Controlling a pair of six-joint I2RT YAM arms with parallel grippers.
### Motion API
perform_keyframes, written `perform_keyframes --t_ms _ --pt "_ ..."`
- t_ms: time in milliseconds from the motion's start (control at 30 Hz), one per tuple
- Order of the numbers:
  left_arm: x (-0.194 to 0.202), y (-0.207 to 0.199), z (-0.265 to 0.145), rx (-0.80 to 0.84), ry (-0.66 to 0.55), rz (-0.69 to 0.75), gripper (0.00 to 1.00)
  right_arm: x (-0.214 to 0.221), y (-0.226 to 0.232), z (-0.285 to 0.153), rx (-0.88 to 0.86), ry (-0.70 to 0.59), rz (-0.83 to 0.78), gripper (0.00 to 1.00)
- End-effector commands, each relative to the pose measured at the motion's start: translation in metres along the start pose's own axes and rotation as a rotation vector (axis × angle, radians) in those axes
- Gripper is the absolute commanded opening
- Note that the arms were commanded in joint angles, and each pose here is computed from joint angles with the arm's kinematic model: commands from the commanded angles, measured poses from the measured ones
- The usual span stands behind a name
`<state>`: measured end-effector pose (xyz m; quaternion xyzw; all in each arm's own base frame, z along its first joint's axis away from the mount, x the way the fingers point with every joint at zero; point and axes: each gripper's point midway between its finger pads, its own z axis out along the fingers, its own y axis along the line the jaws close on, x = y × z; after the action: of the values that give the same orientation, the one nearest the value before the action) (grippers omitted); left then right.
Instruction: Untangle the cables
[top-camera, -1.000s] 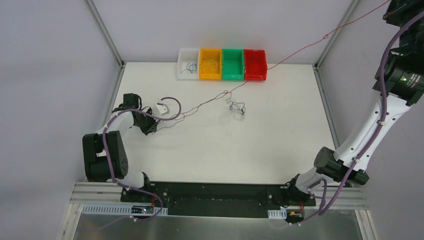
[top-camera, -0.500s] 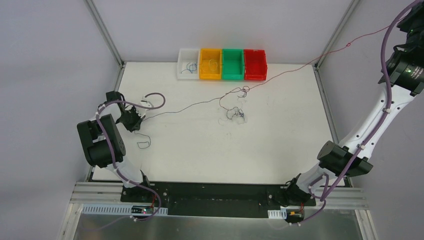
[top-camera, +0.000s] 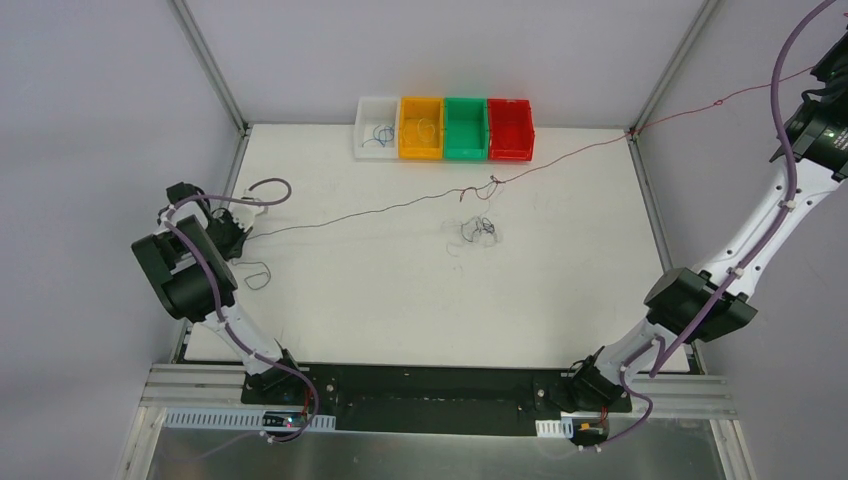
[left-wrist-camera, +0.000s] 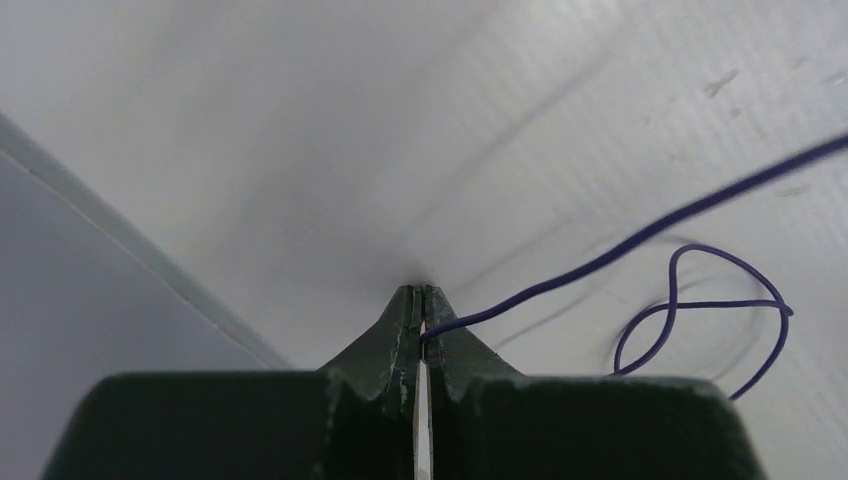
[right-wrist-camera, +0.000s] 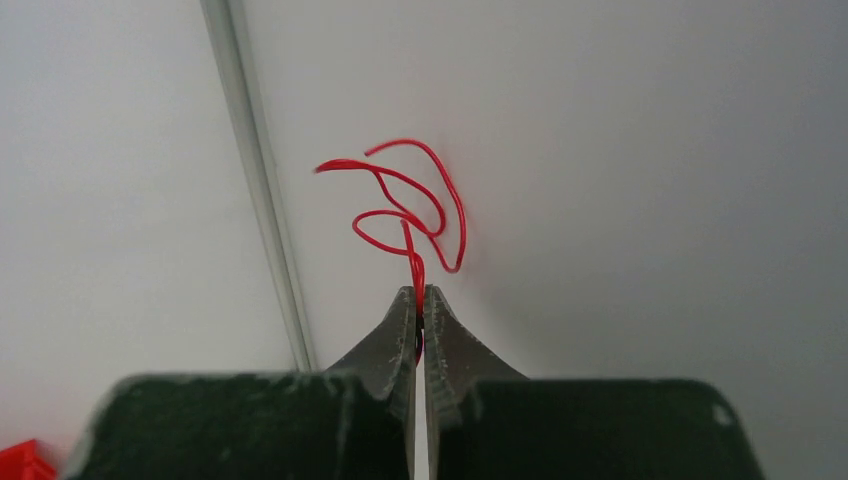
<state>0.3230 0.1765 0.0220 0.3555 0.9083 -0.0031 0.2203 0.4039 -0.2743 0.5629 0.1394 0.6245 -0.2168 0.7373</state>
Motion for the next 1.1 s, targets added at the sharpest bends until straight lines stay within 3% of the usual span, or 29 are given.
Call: perform_keyframes --t_ms 0,133,533,833,933,1067 --pt "0.042 0.006 0.0 0.026 0.108 0.02 0.0 -0.011 -0.016 0.002 0.046 -0.046 -0.049 0.0" --pt "0.048 0.013 -0.004 0.015 0.108 0.0 0.0 0.007 -0.011 0.004 0.01 0.003 -0.041 0.0" --pt "0.103 0.033 -0.01 -0.01 0.209 -0.064 0.0 0.037 -0.049 0.023 0.123 0.058 -0.169 0.0" --pt "0.098 0.055 -0.026 -0.086 0.168 -0.138 0.0 0.048 -0.046 0.024 0.1 0.085 -0.172 0.0" --pt "0.071 0.061 -0.04 -0.121 0.071 -0.153 0.0 0.053 -0.028 0.018 0.013 0.112 -0.132 0.0" --pt "-0.025 0.056 -0.084 -0.182 -0.154 -0.122 0.0 0.062 0.045 -0.015 -0.275 0.19 -0.015 0.0"
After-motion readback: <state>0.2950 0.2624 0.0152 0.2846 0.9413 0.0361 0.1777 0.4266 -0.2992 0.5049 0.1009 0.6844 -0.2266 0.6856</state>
